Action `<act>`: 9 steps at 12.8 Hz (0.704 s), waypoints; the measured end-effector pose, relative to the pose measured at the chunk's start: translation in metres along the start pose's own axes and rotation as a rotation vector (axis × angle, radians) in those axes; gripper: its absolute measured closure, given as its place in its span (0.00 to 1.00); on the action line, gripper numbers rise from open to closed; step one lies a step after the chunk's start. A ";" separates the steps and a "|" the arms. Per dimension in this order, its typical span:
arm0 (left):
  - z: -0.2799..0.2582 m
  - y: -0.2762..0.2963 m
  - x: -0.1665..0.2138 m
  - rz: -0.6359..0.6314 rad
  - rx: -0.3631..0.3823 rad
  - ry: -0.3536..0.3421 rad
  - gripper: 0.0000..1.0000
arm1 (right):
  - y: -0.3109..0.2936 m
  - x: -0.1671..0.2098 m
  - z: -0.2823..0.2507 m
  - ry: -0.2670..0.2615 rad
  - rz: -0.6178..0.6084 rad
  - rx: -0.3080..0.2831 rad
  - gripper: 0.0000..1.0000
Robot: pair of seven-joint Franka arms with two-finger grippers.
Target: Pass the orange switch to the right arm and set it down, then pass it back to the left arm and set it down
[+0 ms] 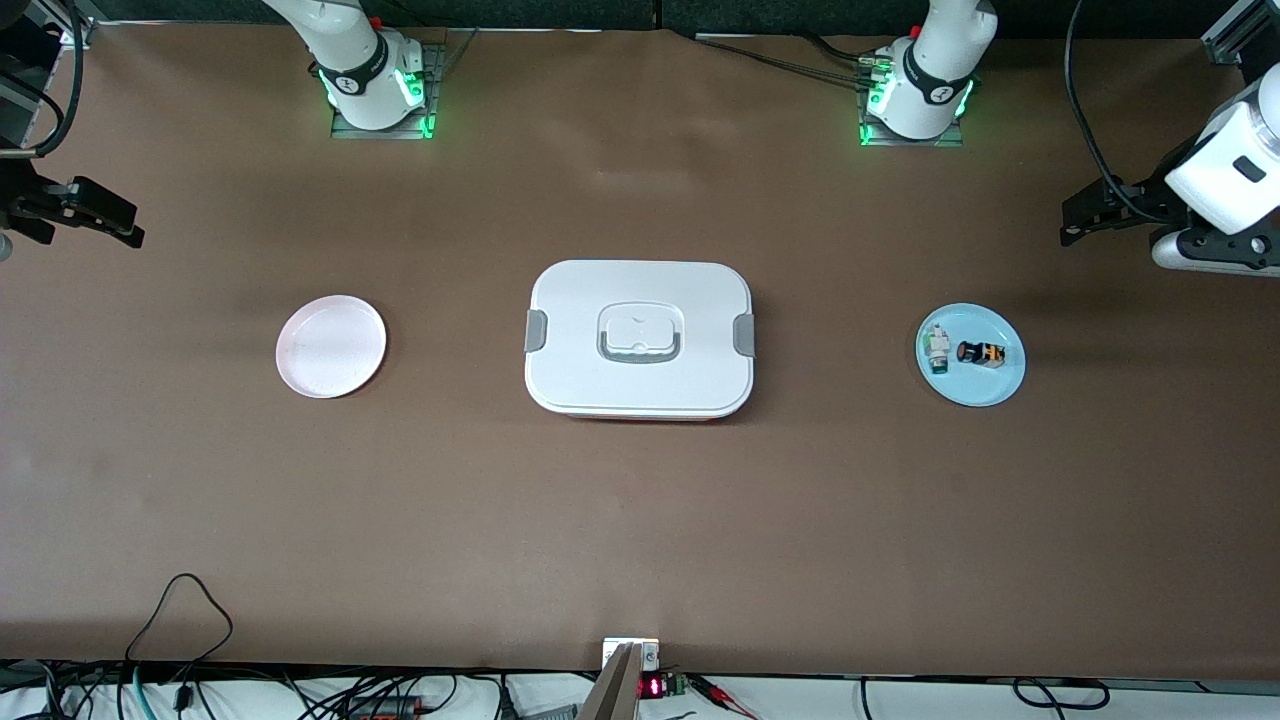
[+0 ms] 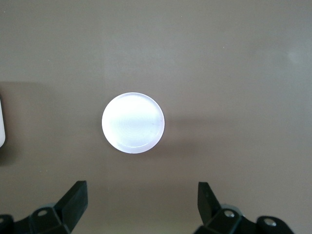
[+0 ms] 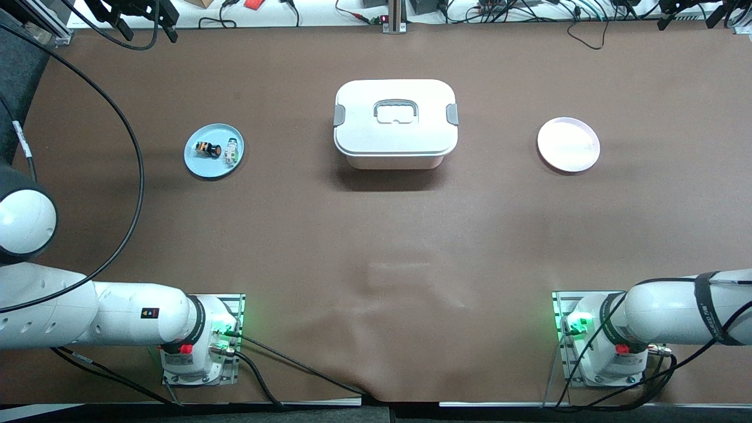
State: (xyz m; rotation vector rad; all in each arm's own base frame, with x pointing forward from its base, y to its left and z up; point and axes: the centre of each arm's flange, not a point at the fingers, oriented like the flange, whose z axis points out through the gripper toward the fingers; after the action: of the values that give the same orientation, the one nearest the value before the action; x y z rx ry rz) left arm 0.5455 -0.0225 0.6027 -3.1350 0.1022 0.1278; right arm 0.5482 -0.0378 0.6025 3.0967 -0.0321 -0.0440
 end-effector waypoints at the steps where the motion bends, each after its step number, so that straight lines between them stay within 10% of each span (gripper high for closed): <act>1: 0.000 0.000 0.000 0.000 0.000 -0.001 0.00 | 0.000 0.000 0.000 0.000 0.000 0.000 0.00; 9: 0.000 0.002 -0.003 0.001 0.000 -0.019 0.00 | -0.001 -0.001 0.001 -0.008 -0.002 0.000 0.00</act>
State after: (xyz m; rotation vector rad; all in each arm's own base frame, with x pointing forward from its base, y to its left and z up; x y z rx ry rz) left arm 0.5426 -0.0248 0.6026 -3.1333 0.1036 0.1571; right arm 0.5474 -0.0373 0.6018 3.0969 -0.0293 -0.0559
